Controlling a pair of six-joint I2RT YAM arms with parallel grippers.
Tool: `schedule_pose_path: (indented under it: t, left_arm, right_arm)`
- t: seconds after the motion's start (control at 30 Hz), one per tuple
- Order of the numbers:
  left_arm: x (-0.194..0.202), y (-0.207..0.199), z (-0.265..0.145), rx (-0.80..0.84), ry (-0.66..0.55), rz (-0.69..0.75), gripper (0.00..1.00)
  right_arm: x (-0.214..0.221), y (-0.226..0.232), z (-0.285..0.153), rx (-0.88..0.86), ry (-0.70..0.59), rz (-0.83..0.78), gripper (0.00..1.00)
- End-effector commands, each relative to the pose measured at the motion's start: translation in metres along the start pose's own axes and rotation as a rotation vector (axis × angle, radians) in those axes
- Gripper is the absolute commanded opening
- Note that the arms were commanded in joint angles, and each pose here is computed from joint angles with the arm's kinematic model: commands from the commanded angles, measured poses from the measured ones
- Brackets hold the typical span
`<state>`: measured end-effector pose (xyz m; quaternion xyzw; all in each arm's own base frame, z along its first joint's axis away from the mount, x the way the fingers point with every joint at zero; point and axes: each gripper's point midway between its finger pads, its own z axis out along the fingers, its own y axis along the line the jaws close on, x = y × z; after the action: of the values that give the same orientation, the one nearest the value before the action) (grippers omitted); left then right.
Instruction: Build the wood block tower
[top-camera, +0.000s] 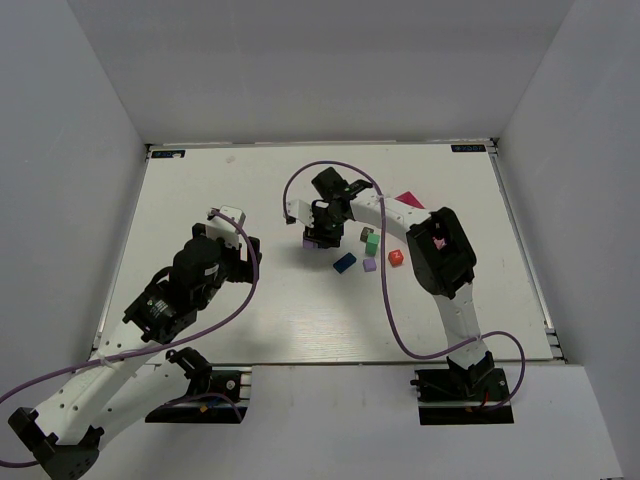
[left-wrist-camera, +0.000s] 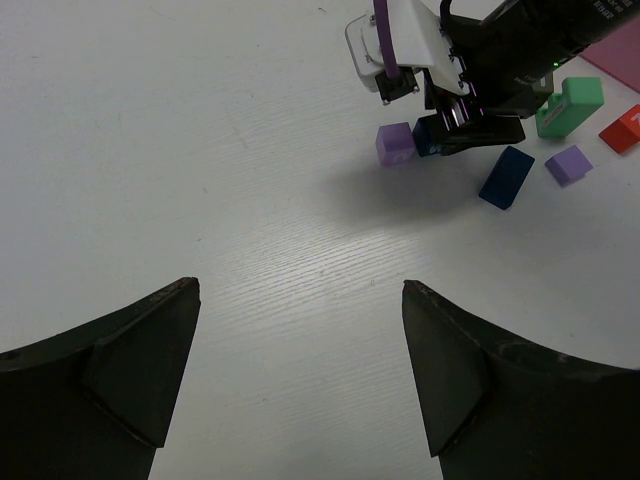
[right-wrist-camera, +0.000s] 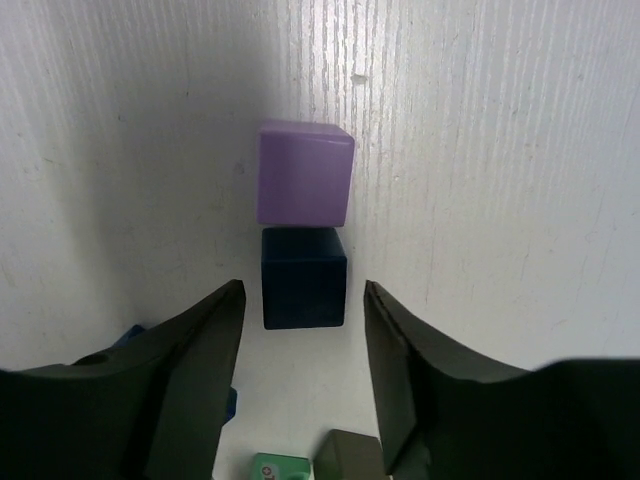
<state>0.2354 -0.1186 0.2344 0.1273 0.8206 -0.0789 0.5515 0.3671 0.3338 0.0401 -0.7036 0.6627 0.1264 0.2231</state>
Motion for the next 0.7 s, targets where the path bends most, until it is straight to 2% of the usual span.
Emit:
schedule_pose_path:
  t: [0.0, 0.1, 0.2, 0.27, 0.3, 0.67]
  left_arm:
    - [-0.002, -0.001, -0.001, 0.008, -0.013, -0.010, 0.92]
    - [-0.002, -0.001, -0.001, 0.008, -0.013, -0.010, 0.92]
    - [-0.002, -0.001, -0.001, 0.008, -0.013, -0.010, 0.92]
    - [-0.002, -0.001, -0.001, 0.008, -0.013, -0.010, 0.92]
    - [-0.002, -0.001, -0.001, 0.008, -0.013, -0.010, 0.92]
    - [-0.003, 0.000, -0.003, 0.009, -0.022, -0.013, 0.92]
  right_arm:
    - [0.002, 0.004, 0.005, -0.017, 0.011, -0.006, 0.58]
    - [0.001, 0.003, 0.004, -0.016, 0.007, -0.007, 0.63]
    - [0.002, 0.004, 0.003, -0.016, 0.009, -0.003, 0.72]
    - [0.000, 0.003, 0.001, -0.015, 0.003, -0.003, 0.87]
    - [-0.001, 0.004, -0.002, -0.013, 0.000, -0.003, 0.90]
    - [-0.005, 0.002, -0.044, 0.075, -0.032, -0.002, 0.90]
